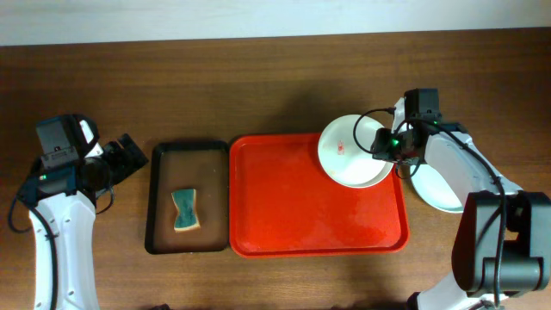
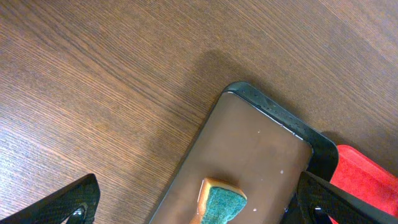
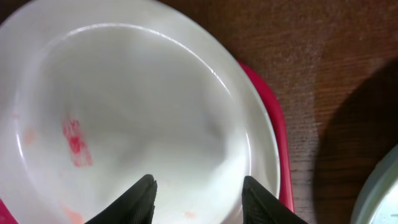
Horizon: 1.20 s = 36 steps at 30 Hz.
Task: Clean dirty plates on tray and stack at the side
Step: 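Move the right gripper to the white plate and drag it onto the tray center, then grip the white plate's rim with the right gripper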
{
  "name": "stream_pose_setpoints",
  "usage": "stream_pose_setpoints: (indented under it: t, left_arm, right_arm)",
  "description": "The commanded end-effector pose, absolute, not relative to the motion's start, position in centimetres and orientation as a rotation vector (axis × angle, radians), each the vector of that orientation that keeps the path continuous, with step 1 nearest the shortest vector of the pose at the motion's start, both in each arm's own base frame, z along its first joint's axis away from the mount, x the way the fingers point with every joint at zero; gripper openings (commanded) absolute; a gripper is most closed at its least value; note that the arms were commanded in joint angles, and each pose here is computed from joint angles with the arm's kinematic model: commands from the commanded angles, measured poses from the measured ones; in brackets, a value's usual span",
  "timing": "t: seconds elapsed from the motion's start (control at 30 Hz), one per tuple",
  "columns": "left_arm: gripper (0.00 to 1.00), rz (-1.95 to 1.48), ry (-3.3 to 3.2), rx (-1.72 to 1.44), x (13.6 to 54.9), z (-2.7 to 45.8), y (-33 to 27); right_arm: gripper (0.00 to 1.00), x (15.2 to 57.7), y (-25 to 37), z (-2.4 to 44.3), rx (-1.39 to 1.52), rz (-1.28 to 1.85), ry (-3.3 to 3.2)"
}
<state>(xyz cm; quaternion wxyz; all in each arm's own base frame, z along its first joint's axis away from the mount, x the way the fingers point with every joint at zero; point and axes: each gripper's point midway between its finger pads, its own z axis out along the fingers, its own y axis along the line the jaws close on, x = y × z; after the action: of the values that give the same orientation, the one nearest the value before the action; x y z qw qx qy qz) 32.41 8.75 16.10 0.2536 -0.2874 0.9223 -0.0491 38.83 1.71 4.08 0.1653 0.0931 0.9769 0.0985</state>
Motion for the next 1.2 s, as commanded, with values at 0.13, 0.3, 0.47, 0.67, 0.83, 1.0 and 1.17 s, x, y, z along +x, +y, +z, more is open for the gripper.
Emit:
stream_pose_setpoints:
  t: [0.13, 0.3, 0.47, 0.67, 0.83, 1.0, 1.17]
  left_arm:
    - [0.99, -0.148, 2.477, -0.782, 32.8, 17.1, 8.7]
    - [0.99, -0.148, 2.477, -0.781, 32.8, 17.1, 8.7]
    - [0.99, -0.148, 2.477, -0.782, 32.8, 17.1, 8.7]
    - [0.99, -0.148, 2.477, -0.781, 32.8, 17.1, 8.7]
    - [0.99, -0.148, 2.477, -0.782, 32.8, 17.1, 8.7]
    - [0.99, -0.148, 2.477, -0.781, 32.8, 17.1, 8.7]
    - [0.99, -0.148, 2.477, -0.781, 32.8, 17.1, 8.7]
  right_arm:
    - [0.42, 38.7, -1.2, 4.8, 0.311, 0.024, 2.774]
    - [0.33, 37.6, -1.2, 3.8, 0.315, 0.021, 2.812]
    - [0.26, 36.9, -1.1, 3.2, 0.317, 0.023, 2.833]
    - [0.15, 36.2, -1.0, 2.3, 0.324, 0.027, 2.844]
    - [0.04, 35.8, 1.9, 2.4, 0.291, 0.263, 2.868]
    - [0.04, 31.2, 7.6, 2.1, 0.286, 0.453, 3.053]
    - [0.07, 29.2, 10.2, 2.0, 0.339, 0.448, 3.127]
